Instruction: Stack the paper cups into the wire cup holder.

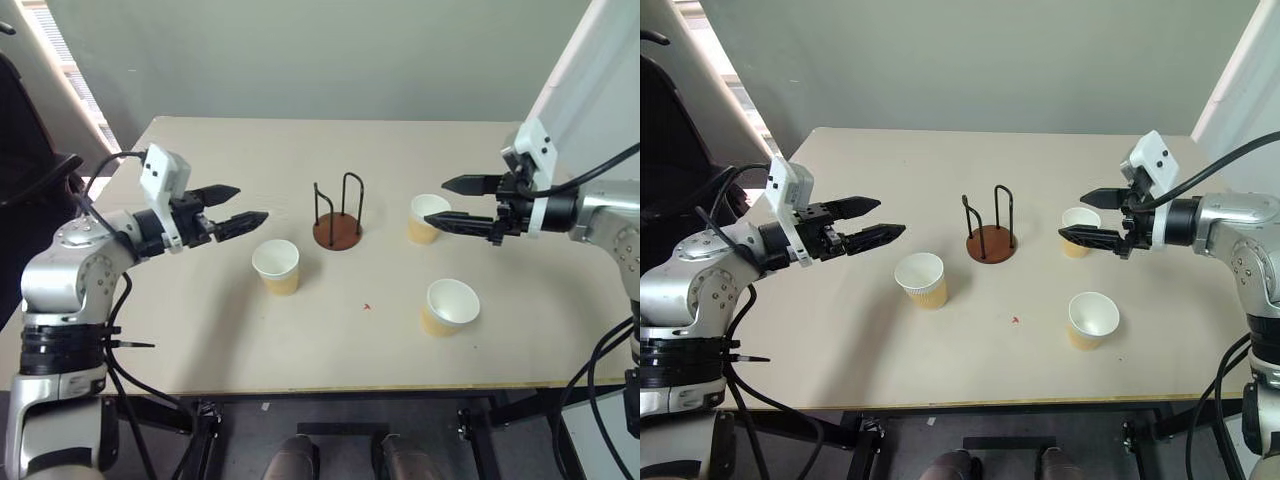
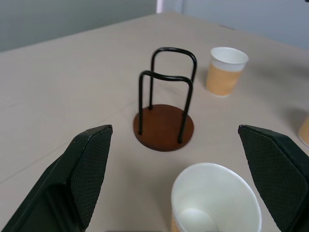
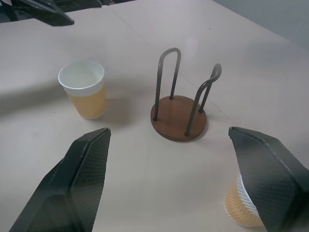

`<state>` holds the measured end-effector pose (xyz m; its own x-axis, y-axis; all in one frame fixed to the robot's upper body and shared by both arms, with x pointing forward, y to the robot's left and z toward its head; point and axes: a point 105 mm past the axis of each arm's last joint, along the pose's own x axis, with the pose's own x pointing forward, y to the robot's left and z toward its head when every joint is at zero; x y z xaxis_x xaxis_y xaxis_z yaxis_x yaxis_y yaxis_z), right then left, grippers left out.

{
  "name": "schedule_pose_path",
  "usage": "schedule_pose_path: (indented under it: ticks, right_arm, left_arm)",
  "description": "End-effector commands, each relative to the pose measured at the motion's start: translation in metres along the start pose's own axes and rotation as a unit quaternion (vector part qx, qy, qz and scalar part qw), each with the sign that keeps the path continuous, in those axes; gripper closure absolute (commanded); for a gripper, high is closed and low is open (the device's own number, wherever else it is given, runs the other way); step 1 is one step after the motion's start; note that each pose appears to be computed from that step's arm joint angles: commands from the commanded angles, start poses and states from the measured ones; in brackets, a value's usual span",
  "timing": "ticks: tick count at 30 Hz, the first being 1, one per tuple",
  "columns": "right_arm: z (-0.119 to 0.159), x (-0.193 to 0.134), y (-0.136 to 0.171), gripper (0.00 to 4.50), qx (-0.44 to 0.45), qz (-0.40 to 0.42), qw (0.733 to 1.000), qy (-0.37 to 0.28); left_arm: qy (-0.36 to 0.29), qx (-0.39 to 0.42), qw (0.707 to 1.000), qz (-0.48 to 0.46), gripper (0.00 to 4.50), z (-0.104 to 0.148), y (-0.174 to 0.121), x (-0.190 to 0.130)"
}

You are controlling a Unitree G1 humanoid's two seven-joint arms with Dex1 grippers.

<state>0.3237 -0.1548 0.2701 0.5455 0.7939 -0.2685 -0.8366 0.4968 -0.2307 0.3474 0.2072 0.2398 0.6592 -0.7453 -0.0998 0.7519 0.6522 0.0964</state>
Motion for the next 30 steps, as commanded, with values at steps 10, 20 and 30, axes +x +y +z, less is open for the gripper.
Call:
schedule_pose_path:
  ticks: [10,20,30]
  right_arm:
    - [0.024,-0.017,-0.006,0.45,-0.04,-0.031,0.998,-0.031]
    - [0.022,-0.029,-0.007,0.45,-0.036,-0.063,0.997,-0.025]
    - [0.022,-0.034,-0.005,0.45,-0.037,-0.076,0.996,-0.023]
  left_arm:
    - [-0.008,-0.002,0.995,-0.095,0.0,0.01,-0.038,0.041]
    - [0.042,0.013,0.996,-0.075,0.0,-0.006,-0.039,0.073]
    - [0.042,0.03,0.997,-0.051,0.0,-0.008,-0.033,0.093]
